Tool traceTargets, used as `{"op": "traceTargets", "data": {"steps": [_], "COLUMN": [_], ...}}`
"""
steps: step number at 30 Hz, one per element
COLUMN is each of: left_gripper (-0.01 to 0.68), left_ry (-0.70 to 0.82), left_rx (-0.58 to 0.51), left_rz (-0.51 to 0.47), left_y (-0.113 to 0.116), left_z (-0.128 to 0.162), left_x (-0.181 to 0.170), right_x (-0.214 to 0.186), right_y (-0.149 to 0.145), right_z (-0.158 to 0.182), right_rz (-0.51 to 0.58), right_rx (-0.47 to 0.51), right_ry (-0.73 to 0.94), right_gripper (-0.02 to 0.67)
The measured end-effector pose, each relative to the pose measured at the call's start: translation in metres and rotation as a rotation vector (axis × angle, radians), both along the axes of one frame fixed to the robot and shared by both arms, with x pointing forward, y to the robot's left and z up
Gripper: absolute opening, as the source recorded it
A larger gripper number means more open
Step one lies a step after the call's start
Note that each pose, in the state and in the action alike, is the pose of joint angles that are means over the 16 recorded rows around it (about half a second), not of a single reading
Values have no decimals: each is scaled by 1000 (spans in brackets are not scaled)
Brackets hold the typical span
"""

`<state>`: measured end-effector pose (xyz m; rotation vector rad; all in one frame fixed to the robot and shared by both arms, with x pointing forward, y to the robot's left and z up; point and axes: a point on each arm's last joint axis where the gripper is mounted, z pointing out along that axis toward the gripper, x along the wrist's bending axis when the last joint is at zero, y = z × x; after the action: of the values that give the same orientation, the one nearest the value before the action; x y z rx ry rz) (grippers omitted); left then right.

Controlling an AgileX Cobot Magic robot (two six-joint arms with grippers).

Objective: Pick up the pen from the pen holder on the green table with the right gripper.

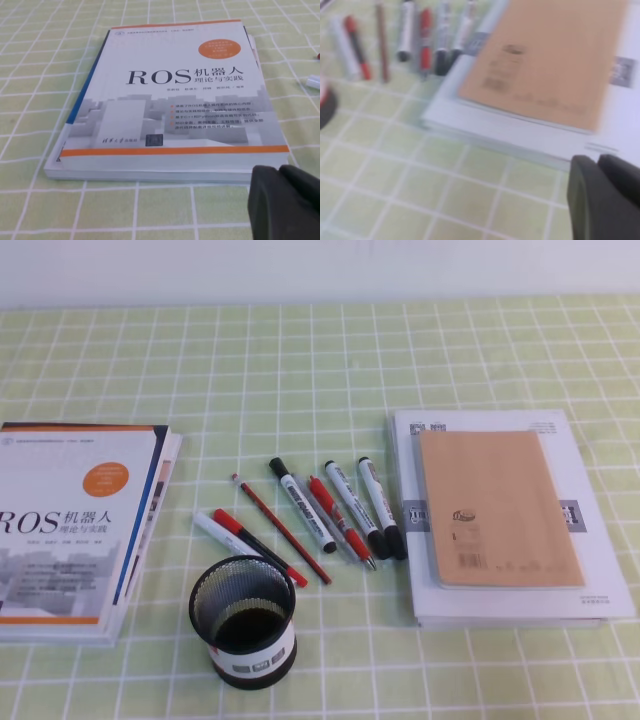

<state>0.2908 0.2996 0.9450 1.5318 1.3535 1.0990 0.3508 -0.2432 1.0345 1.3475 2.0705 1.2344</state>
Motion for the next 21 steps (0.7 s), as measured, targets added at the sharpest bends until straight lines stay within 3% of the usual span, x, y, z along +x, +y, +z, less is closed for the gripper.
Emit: {"op": "traceTargets", "data": {"steps": [11,21], "left_gripper": [-8,-8], "left_ry": [0,0], "left_rx": [0,0], "left_rz": [0,0], "left_y": [0,0], "left_z": [0,0], "left_x": [0,0], "right_x": [-44,-55], "right_y": [-33,-42], "right_z": [-57,-65], "right_rz": [-295,-382], "right_rx": [108,133], "right_ry": [-294,-495], "right_gripper": [-12,-12]}}
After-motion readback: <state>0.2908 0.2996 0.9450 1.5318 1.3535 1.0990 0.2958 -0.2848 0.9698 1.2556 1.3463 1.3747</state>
